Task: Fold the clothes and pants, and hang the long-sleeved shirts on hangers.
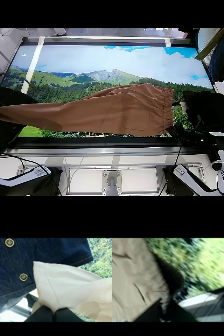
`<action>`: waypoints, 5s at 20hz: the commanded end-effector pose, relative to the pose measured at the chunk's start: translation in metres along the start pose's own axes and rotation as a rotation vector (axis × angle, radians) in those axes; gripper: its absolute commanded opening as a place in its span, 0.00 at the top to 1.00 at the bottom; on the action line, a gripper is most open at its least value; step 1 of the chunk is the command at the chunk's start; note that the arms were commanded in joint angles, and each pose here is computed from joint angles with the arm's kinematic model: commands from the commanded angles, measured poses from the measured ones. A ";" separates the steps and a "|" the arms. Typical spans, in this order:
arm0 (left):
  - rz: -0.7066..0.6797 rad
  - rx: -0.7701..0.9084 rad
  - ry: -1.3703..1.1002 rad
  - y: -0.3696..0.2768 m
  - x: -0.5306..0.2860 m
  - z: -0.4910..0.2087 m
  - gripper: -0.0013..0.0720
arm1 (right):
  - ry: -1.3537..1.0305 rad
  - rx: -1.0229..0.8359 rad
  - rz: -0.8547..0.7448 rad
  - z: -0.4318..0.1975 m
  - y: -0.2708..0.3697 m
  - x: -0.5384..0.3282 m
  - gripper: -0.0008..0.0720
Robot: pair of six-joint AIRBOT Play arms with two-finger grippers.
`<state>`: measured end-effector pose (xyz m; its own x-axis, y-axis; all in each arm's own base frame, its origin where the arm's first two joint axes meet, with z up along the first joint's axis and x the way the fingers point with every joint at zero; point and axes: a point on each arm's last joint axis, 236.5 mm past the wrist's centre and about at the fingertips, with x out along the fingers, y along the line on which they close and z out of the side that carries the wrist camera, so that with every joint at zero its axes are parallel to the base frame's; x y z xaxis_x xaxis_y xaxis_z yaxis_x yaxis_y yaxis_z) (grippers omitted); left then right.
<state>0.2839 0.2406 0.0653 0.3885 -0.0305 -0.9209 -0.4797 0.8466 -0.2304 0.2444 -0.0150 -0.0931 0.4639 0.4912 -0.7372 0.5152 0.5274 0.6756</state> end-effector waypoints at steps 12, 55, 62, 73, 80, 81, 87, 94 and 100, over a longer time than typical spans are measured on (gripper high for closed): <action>-0.004 0.018 0.053 -0.009 -0.009 -0.020 0.97 | -0.167 -0.431 -0.193 0.089 0.082 -0.137 0.93; -0.478 0.587 0.614 -0.255 0.201 -0.061 0.22 | -0.044 -0.697 -0.050 0.081 0.214 -0.031 0.41; -0.519 0.606 0.665 -0.249 0.209 -0.072 0.24 | -0.077 -0.697 -0.048 0.088 0.217 -0.032 0.42; -0.605 0.663 0.855 -0.273 0.203 -0.122 0.96 | -0.093 -0.699 -0.050 0.091 0.218 -0.032 0.42; -0.502 0.673 0.582 -0.296 0.186 -0.046 0.97 | -0.099 -0.699 -0.049 0.093 0.219 -0.032 0.42; -0.488 0.713 0.480 -0.308 0.174 -0.021 0.97 | -0.098 -0.698 -0.049 0.092 0.219 -0.032 0.42; -0.367 0.835 -0.163 -0.393 0.117 0.096 0.97 | -0.101 -0.698 -0.049 0.093 0.219 -0.032 0.42; -0.017 0.873 -0.313 -0.388 0.148 0.120 0.03 | -0.113 -0.700 -0.050 0.096 0.220 -0.032 0.42; 0.133 0.574 -0.261 -0.288 0.077 0.145 0.25 | -0.098 -0.707 -0.064 0.094 0.216 -0.032 0.42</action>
<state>0.6005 0.0216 0.0934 0.6404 0.0641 -0.7653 0.0903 0.9833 0.1579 0.4102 0.0177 0.0772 0.5386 0.3969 -0.7432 -0.0277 0.8900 0.4552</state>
